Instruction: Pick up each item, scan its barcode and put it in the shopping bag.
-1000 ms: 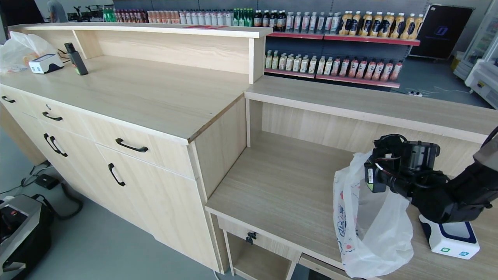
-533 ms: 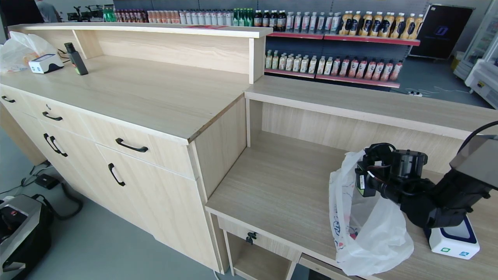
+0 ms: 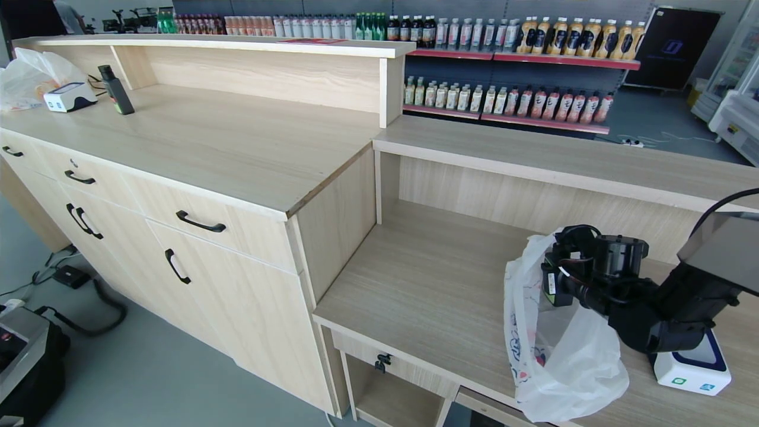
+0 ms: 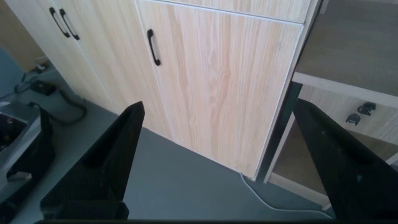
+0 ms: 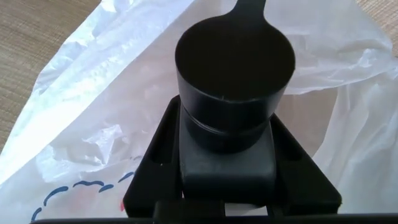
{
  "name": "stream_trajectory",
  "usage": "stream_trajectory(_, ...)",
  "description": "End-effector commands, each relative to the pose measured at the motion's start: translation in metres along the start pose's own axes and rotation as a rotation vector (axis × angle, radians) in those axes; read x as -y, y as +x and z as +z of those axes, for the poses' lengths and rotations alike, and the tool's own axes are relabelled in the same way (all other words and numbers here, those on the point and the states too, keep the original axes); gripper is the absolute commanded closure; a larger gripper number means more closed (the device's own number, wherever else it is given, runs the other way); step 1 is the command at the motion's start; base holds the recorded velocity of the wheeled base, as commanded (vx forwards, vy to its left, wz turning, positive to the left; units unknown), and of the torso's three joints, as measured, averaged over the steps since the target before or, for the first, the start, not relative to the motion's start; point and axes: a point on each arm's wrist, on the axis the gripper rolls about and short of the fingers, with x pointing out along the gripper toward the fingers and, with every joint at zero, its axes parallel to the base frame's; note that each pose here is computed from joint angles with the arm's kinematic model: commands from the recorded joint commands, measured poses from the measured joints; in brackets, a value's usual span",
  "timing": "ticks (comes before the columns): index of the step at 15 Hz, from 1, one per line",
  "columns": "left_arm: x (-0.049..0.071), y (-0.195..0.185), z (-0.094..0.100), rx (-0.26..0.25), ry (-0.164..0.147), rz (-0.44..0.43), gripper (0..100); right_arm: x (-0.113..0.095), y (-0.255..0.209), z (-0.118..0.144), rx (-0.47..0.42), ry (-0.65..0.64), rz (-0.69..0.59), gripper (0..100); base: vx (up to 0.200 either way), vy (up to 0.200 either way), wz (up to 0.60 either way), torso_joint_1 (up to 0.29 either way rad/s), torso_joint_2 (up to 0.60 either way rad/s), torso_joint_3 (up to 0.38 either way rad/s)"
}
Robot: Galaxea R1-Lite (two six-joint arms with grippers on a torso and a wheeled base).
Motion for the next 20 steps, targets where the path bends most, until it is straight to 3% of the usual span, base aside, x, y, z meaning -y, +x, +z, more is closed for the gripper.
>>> stream_trajectory(1,0.0,0.0,0.0,0.0,0.0,0.001,0,0.0,0.002,-0.006,-0.017,-0.003,0.0,100,0.0,0.0,0.0,0.0,0.0,0.0)
stream_trajectory(3,0.0,0.0,0.0,0.0,0.0,0.001,0,0.0,0.002,-0.007,-0.021,-0.004,0.001,100,0.0,0.0,0.0,0.0,0.0,0.0)
stream_trajectory(4,0.0,0.0,0.0,0.0,0.0,0.001,0,0.0,0.001,-0.008,-0.024,-0.004,0.001,0,0.0,0.0,0.0,0.0,0.0,0.0)
stream_trajectory(8,0.0,0.0,0.0,0.0,0.0,0.001,0,0.004,-0.003,0.001,0.001,0.003,0.014,0,0.0,0.0,0.0,0.0,0.0,0.0)
stream_trajectory(12,0.0,0.0,0.0,0.0,0.0,0.001,0,0.014,-0.03,0.042,0.063,-0.001,0.059,0,0.0,0.0,0.0,0.0,0.0,0.0)
stream_trajectory(14,0.0,0.0,0.0,0.0,0.0,0.001,0,0.024,-0.066,0.072,0.055,-0.05,0.059,0,0.0,0.0,0.0,0.0,0.0,0.0)
stream_trajectory(17,0.0,0.0,0.0,0.0,0.0,0.001,0,0.037,-0.097,0.085,0.057,-0.061,0.034,0,0.0,0.0,0.0,0.0,0.0,0.0)
stream_trajectory(20,0.0,0.0,0.0,0.0,0.0,0.001,0,0.057,-0.169,0.097,0.149,-0.103,-0.03,0,0.0,0.0,0.0,0.0,0.0,0.0)
